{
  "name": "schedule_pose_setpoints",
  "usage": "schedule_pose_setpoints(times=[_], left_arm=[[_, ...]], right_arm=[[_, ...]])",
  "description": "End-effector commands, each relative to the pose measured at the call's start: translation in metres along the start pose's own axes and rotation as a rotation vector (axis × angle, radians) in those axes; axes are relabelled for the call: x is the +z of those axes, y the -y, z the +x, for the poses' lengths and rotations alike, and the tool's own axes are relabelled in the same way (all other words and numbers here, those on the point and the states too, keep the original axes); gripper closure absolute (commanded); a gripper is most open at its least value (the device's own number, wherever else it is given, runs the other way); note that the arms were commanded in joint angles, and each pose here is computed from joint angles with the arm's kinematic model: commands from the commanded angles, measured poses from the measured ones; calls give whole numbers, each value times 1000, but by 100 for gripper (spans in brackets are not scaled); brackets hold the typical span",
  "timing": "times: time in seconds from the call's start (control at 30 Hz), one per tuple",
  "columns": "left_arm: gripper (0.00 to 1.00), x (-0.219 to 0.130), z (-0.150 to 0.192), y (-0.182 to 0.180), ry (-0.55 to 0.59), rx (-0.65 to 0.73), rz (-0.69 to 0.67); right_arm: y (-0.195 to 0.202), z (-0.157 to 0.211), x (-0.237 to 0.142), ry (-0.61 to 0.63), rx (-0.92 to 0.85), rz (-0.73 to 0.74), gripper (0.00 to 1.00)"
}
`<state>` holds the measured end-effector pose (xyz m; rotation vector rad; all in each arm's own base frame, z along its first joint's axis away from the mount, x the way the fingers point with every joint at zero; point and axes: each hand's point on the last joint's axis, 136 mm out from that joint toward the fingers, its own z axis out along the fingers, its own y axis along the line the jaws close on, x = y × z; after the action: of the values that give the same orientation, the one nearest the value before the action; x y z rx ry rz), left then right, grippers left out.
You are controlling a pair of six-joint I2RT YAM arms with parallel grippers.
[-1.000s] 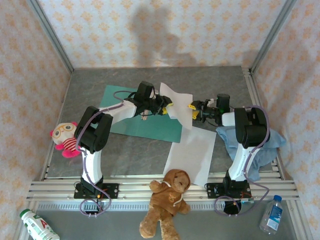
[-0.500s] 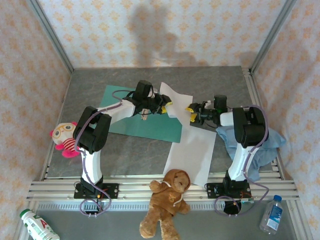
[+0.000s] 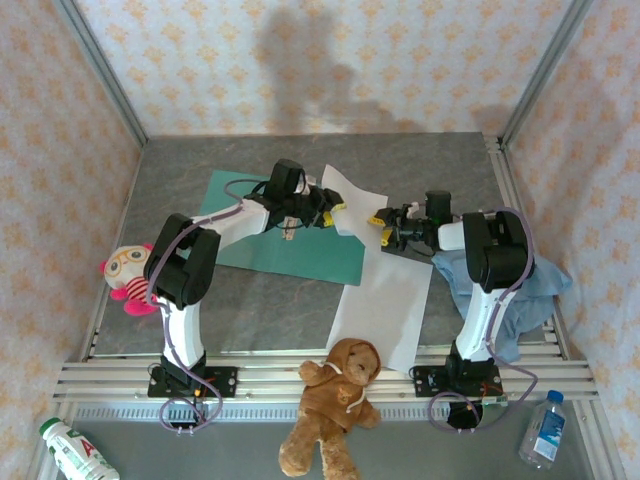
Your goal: Put the files into the folder
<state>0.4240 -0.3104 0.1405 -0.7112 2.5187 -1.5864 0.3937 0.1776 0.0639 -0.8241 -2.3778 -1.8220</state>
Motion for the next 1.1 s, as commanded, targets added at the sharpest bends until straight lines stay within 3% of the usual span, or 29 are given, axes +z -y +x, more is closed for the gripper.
schedule_pose_setpoints(times=[0.0, 0.2, 0.53, 1.07], left_arm=[[64, -19, 10, 28, -12, 55, 69], [64, -24, 14, 29, -19, 57, 76], [64, -28, 13, 32, -12, 24, 112], [64, -30, 6, 25, 18, -39, 166]], right_arm=[[-17, 1, 2, -21, -36, -42, 53], [-37, 6, -1, -24, -58, -86, 57], [-57, 16, -6, -26, -60, -159, 54], [-14, 17, 12, -27, 40, -113, 48]])
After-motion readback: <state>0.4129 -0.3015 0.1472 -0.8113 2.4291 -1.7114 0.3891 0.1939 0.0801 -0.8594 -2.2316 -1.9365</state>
